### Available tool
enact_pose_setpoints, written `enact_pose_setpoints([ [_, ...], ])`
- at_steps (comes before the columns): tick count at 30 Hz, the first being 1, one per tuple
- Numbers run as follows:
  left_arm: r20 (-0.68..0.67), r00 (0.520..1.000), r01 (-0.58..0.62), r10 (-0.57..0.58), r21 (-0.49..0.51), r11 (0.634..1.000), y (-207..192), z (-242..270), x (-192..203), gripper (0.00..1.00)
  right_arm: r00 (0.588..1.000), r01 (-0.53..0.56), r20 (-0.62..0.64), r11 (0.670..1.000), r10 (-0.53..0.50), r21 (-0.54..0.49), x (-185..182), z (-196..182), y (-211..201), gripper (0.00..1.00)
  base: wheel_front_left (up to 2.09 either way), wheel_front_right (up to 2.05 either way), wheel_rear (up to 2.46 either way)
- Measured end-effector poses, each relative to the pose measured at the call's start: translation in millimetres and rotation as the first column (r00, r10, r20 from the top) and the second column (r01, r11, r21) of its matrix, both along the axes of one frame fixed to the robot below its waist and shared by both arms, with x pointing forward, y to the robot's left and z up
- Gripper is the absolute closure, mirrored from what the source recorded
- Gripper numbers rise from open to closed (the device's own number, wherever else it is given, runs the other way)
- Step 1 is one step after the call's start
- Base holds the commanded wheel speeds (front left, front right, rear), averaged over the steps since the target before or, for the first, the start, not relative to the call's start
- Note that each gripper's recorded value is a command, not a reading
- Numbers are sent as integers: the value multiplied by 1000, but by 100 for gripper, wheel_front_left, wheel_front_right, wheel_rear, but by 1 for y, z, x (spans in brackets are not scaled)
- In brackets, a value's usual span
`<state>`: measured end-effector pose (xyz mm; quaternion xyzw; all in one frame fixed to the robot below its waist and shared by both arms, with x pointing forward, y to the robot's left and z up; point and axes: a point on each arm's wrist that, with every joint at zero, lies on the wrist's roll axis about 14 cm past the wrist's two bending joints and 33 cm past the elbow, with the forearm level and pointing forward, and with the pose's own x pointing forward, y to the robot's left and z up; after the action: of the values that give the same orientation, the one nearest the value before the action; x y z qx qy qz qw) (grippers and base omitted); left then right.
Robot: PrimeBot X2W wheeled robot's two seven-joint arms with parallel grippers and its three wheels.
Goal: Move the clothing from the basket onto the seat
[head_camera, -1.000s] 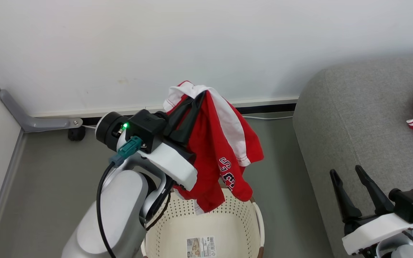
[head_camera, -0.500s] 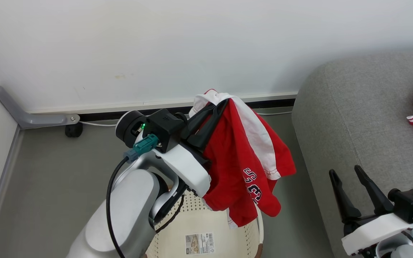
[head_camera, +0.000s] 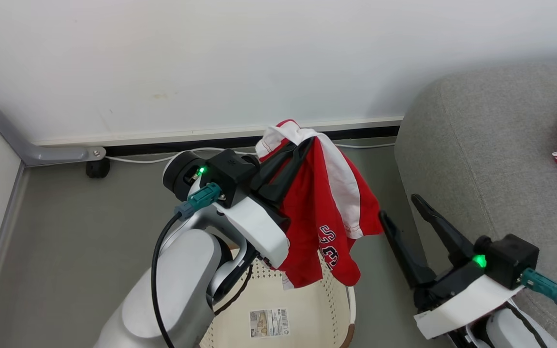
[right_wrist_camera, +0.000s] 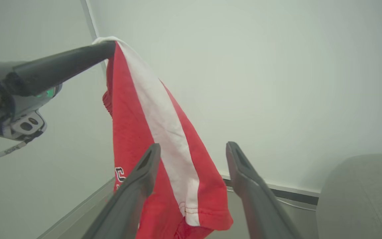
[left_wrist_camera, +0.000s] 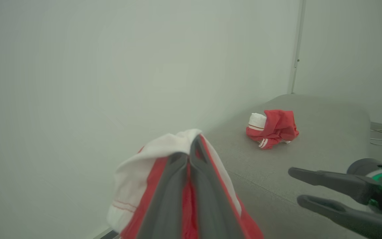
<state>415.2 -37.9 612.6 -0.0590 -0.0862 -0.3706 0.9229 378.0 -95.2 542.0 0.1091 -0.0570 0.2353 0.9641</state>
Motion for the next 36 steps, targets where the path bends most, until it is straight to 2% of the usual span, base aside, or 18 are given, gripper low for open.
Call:
enact_pose_setpoints([
  [6,-3,1000,0,0,6,1000,-1,-3,2,100,989,-131,67,991,132,-20,-3,21,35,0,0,0,0],
  [13,-7,1000,3,-3,6,1000,-3,-6,-1,100,968,-244,37,967,247,-67,-8,10,70,0,0,0,0],
  [19,-14,1000,7,-7,-3,1000,-3,-6,-6,100,969,-247,-12,958,248,-146,0,-13,78,0,0,0,0],
  [30,-9,1000,20,-20,1,1000,-6,-5,-10,100,977,-209,-86,957,196,-200,23,-39,82,0,0,0,0],
  [31,-13,1000,22,-22,-1,1000,-6,-6,-11,100,977,-208,-94,957,192,-203,24,-41,82,10,0,0,0],
  [33,-13,1000,26,-26,-3,1000,-7,-7,-12,100,976,-207,-106,956,188,-208,26,-45,82,53,0,0,0],
  [34,-14,1000,26,-26,-2,1000,-7,-8,-12,100,976,-207,-110,956,187,-210,27,-46,82,100,0,0,0],
  [36,-15,999,28,-28,-5,1000,-8,-10,-12,100,976,-205,-111,957,185,-205,30,-45,82,100,0,0,0],
])
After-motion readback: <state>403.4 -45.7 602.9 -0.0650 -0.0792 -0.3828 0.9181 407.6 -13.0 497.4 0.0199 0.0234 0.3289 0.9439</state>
